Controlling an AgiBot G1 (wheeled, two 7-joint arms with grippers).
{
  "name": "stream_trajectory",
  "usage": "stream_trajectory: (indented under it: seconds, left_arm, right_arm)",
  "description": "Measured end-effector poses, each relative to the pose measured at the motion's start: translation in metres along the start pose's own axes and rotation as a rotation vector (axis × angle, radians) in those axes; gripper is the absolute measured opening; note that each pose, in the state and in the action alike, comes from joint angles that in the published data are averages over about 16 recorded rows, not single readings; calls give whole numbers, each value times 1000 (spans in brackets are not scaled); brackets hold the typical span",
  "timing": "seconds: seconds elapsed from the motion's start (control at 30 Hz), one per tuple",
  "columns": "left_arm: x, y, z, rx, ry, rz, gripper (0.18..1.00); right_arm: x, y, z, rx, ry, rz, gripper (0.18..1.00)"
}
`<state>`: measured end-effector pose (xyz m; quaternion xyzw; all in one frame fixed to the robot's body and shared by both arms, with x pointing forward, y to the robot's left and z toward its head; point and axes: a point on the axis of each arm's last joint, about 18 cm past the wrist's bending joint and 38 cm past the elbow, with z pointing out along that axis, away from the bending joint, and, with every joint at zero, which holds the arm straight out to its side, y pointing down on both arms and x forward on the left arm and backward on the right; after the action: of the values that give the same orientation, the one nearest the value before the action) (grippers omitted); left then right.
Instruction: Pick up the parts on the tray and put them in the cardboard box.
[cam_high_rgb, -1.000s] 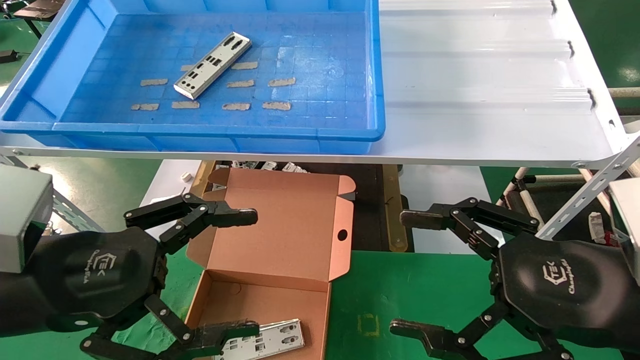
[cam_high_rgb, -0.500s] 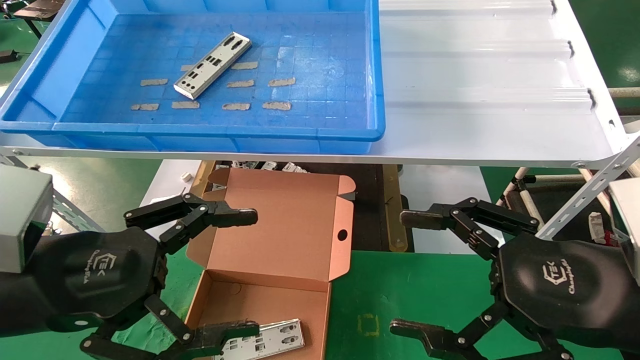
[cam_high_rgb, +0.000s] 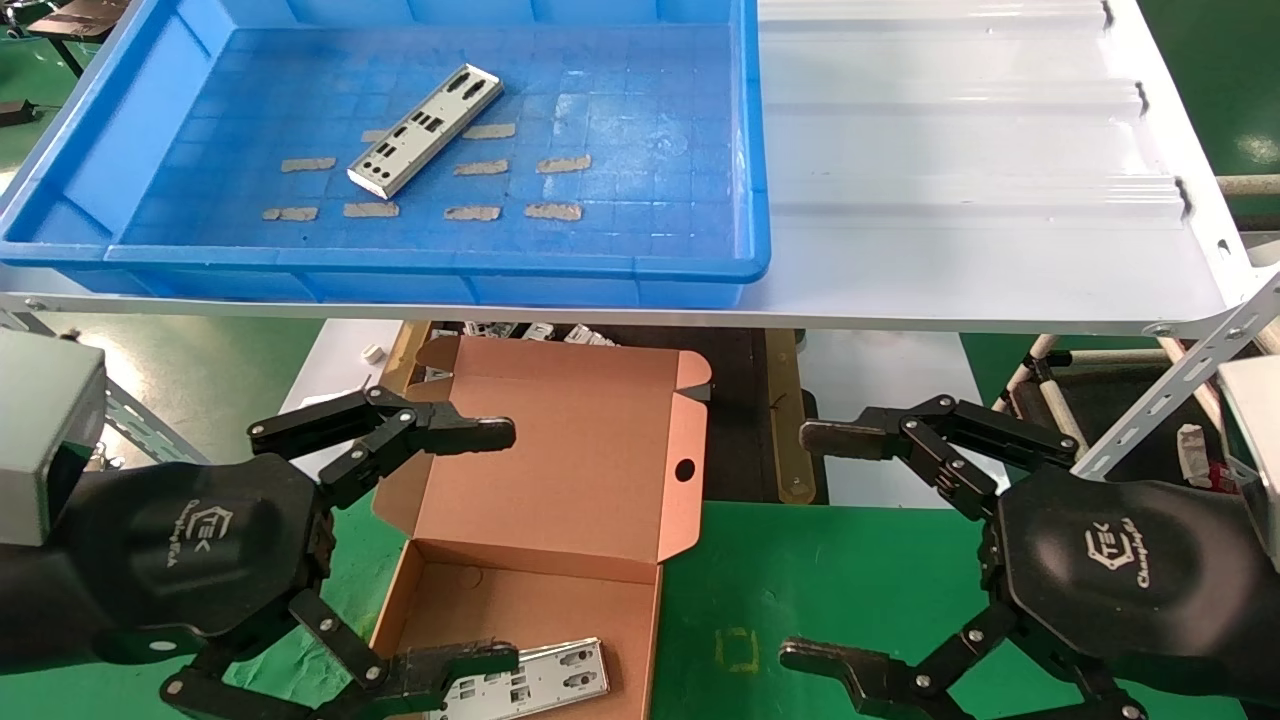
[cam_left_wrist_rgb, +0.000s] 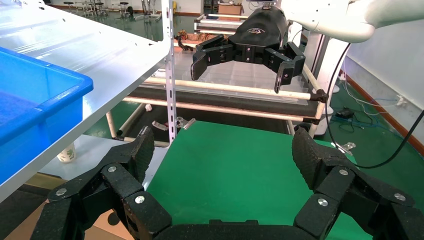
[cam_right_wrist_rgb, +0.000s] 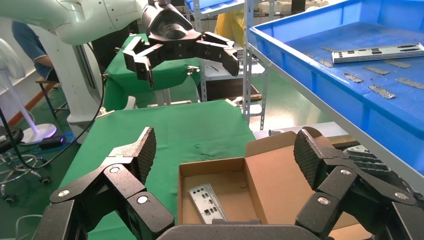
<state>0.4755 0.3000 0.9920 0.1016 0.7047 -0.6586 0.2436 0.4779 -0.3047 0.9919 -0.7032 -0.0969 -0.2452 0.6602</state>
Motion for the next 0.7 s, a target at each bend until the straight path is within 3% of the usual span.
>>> stream_trajectory:
  seconds: [0.7]
  left_arm:
    - [0, 0, 0, 0, 0, 0, 1000]
  right_arm:
    - [0, 0, 0, 0, 0, 0, 1001]
